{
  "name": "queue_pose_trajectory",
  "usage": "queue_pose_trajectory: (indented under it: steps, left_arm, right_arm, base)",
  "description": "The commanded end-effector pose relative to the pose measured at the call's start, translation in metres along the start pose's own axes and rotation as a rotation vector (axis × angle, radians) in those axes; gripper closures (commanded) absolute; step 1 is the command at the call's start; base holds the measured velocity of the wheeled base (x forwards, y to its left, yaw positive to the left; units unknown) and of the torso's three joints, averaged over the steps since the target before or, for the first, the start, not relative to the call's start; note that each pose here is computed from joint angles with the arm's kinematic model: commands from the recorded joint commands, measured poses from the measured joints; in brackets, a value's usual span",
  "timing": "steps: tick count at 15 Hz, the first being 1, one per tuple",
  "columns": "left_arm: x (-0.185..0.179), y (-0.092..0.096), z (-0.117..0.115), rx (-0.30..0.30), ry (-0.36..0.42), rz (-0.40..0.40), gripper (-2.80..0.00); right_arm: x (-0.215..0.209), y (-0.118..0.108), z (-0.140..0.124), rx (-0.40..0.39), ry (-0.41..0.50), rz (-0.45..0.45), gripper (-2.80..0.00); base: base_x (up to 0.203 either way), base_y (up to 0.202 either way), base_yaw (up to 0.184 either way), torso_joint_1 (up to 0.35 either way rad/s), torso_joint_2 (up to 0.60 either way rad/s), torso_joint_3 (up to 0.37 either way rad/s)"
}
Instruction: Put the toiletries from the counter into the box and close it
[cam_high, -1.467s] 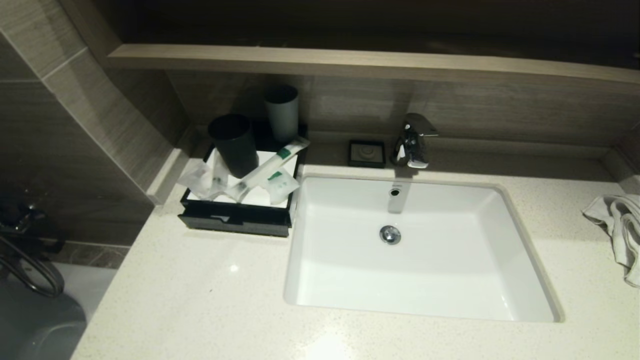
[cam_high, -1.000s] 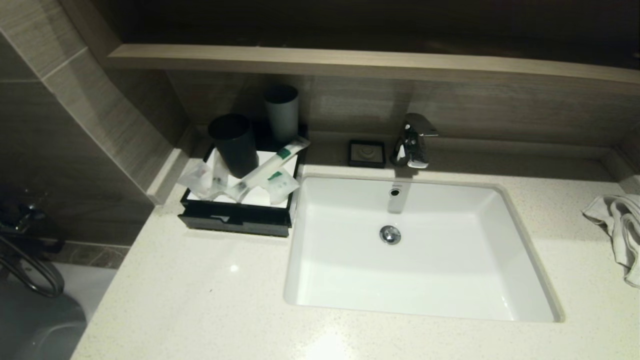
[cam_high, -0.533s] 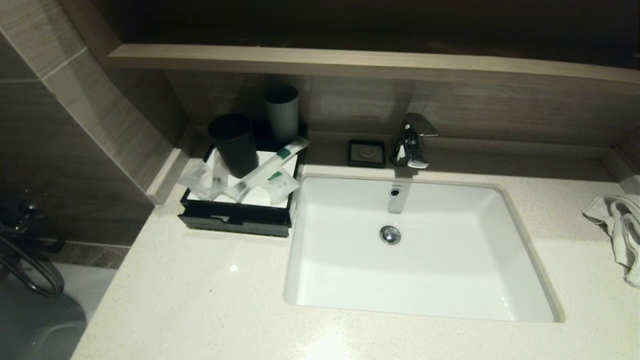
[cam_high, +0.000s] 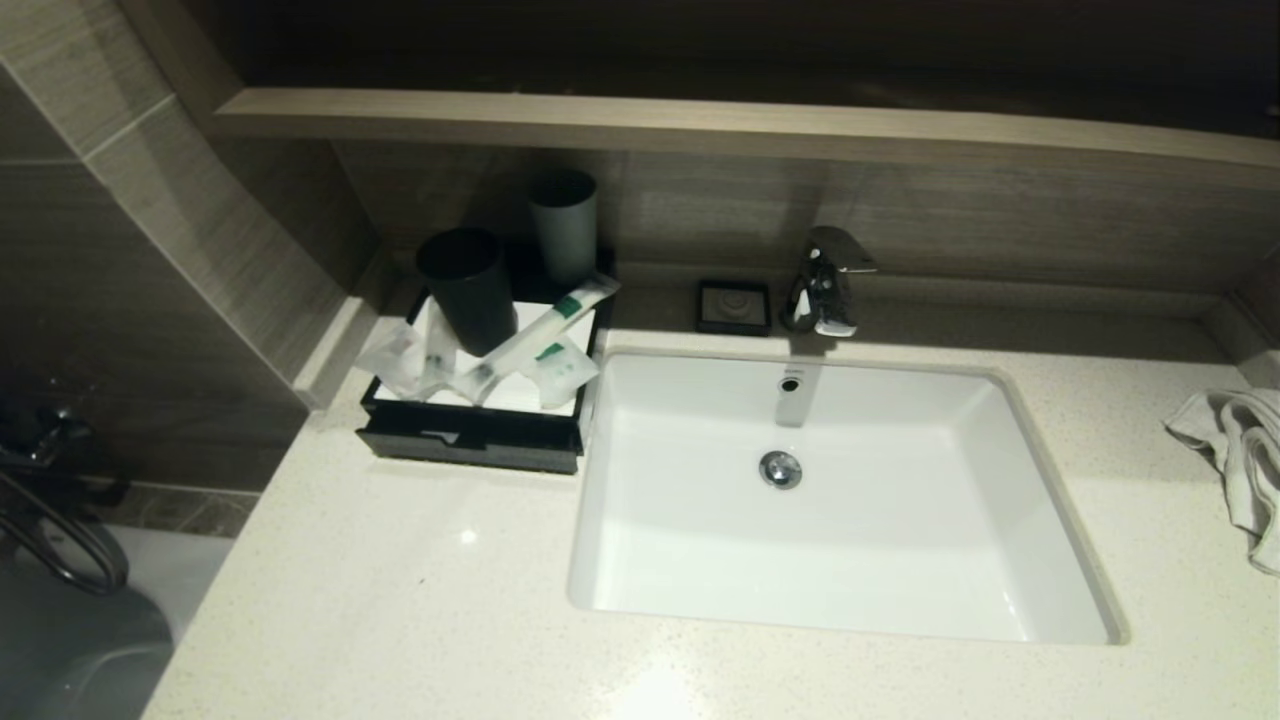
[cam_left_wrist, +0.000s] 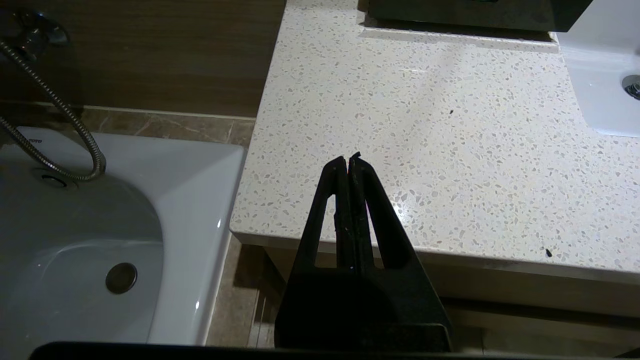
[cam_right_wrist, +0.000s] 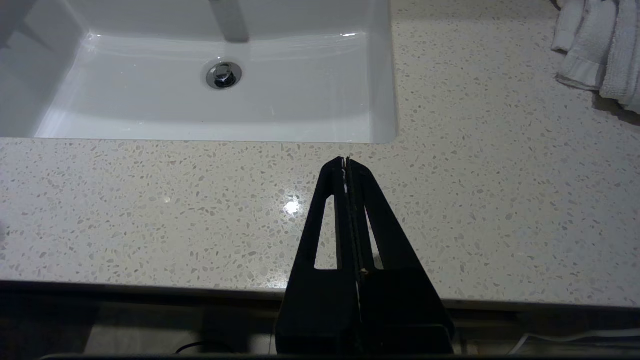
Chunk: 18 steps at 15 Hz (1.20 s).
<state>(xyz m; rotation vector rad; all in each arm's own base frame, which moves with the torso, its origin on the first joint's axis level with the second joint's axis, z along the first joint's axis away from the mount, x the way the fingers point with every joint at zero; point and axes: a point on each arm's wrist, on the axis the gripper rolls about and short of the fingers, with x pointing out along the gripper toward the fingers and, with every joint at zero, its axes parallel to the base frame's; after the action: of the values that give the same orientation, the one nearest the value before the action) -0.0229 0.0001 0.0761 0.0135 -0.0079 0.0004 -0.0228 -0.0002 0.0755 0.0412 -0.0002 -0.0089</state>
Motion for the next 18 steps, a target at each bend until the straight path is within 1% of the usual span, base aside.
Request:
queue_pose_trajectory:
  steps: [1,6,8,11,12,14,16,18]
  left_arm:
    - [0.0,0.0,0.0,0.0,0.002,0.0,0.0]
    - [0.0,0.0,0.0,0.005,0.005,0.0,0.0]
    - [0.0,0.0,0.0,0.047,0.006,-0.002,0.0]
    - [0.0,0.0,0.0,0.054,0.0,-0.005,0.0]
    - [-0.001,0.0,0.003,0.054,-0.006,-0.003,0.0]
    - [-0.008,0.0,0.022,0.054,-0.048,-0.006,0.0]
    - [-0.017,0.0,0.033,0.057,-0.011,-0.026,0.0]
    - [-0.021,0.0,0.039,0.057,-0.018,-0.042,0.0]
  right_arm:
    - [0.0,0.0,0.0,0.0,0.0,0.001,0.0]
    - [0.0,0.0,0.0,0.0,0.0,0.001,0.0]
    - [0.0,0.0,0.0,0.0,0.0,0.0,0.0]
    - [0.0,0.0,0.0,0.0,0.0,0.001,0.0]
    - [0.0,0.0,0.0,0.0,0.0,0.001,0.0]
    - [0.0,0.0,0.0,0.0,0.0,0.001,0.0]
    - [0.0,0.0,0.0,0.0,0.0,0.0,0.0]
    - [0.0,0.0,0.0,0.0,0.0,0.001,0.0]
  base:
    - [0.0,0.0,0.0,0.0,0.0,0.0]
    - [0.0,0.0,0.0,0.0,0.0,0.0]
    - [0.0,0.0,0.0,0.0,0.0,0.0]
    - [0.0,0.0,0.0,0.0,0.0,0.0]
    - [0.0,0.0,0.0,0.0,0.0,0.0]
    - [0.0,0.0,0.0,0.0,0.0,0.0]
    - [0.0,0.0,0.0,0.0,0.0,0.0]
    - [0.0,0.0,0.0,0.0,0.0,0.0]
